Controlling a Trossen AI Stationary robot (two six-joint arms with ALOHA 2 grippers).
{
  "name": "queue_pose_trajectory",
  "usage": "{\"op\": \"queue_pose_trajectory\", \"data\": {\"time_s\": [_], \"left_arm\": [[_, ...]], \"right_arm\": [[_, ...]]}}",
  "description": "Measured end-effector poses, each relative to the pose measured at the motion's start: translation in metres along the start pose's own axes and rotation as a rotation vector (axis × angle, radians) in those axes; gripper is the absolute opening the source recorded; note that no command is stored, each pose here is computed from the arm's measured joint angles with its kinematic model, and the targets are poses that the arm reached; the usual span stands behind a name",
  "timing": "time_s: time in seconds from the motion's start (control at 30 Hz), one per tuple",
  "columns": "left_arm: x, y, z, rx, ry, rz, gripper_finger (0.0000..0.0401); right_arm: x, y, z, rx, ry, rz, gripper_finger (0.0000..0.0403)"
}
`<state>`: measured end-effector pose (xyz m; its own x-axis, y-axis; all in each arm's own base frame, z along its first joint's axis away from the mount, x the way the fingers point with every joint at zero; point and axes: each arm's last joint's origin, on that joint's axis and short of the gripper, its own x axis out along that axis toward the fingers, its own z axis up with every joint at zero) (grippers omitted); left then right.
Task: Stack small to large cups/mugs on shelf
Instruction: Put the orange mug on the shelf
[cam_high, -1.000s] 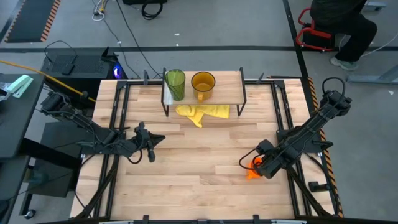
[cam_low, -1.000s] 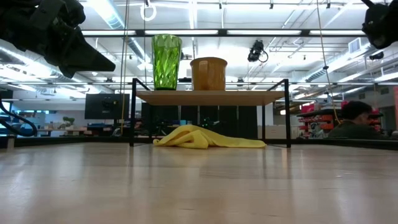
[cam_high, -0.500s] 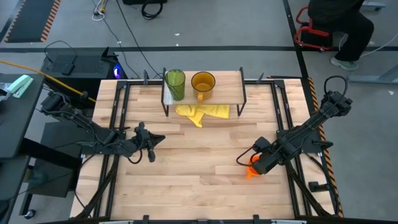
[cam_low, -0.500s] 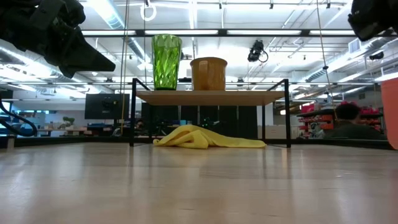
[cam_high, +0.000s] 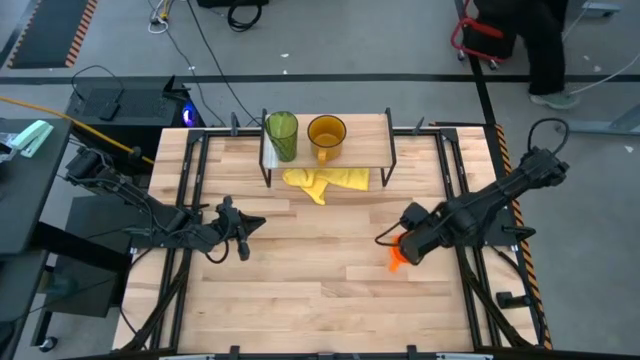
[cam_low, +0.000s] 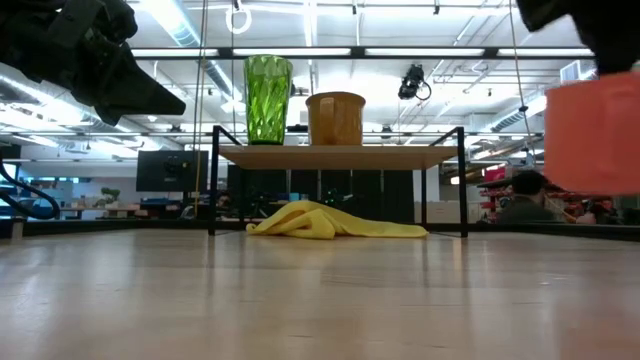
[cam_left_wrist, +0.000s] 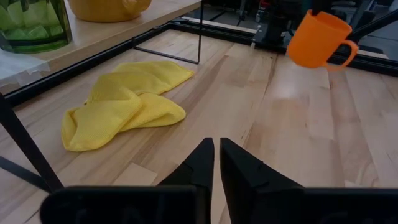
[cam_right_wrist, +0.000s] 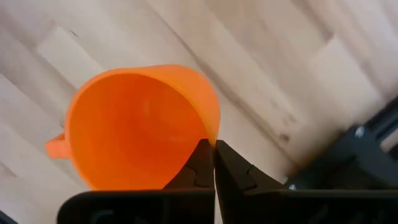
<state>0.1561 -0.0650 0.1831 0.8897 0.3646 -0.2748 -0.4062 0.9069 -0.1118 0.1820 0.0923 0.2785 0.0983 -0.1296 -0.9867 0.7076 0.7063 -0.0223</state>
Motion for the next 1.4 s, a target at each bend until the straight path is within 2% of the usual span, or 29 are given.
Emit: {"op": "queue_pose_trajectory", "data": {"time_s": [0.2, 0.4, 0.6, 0.8, 0.97, 1.13, 1.4], "left_arm": [[0.000, 0.000, 0.000, 0.000, 0.000, 0.000, 0.0025], [0.000, 0.000, 0.000, 0.001, 0.000, 0.000, 0.0027], [0.000, 0.000, 0.000, 0.005, 0.003, 0.002, 0.0036], [0.002, 0.002, 0.001, 0.023, -0.001, 0.015, 0.0030], [0.007, 0.007, 0.005, 0.050, -0.017, 0.059, 0.0023], [0.014, 0.014, 0.013, 0.086, -0.059, 0.113, 0.0029], [0.020, 0.022, 0.016, 0.099, -0.064, 0.170, 0.0034]], "right_arm": [[-0.025, -0.009, 0.030, -0.049, -0.071, 0.010, 0.0000], [-0.053, -0.028, 0.070, -0.074, -0.142, 0.039, 0.0000], [-0.080, -0.058, 0.107, -0.038, -0.238, 0.059, 0.0000], [-0.099, -0.090, 0.130, -0.010, -0.295, 0.071, 0.0000], [-0.105, -0.112, 0.147, -0.003, -0.290, 0.084, 0.0000], [-0.101, -0.123, 0.175, -0.031, -0.266, 0.090, 0.0000], [-0.102, -0.126, 0.229, -0.187, -0.210, 0.070, 0.0000]]}}
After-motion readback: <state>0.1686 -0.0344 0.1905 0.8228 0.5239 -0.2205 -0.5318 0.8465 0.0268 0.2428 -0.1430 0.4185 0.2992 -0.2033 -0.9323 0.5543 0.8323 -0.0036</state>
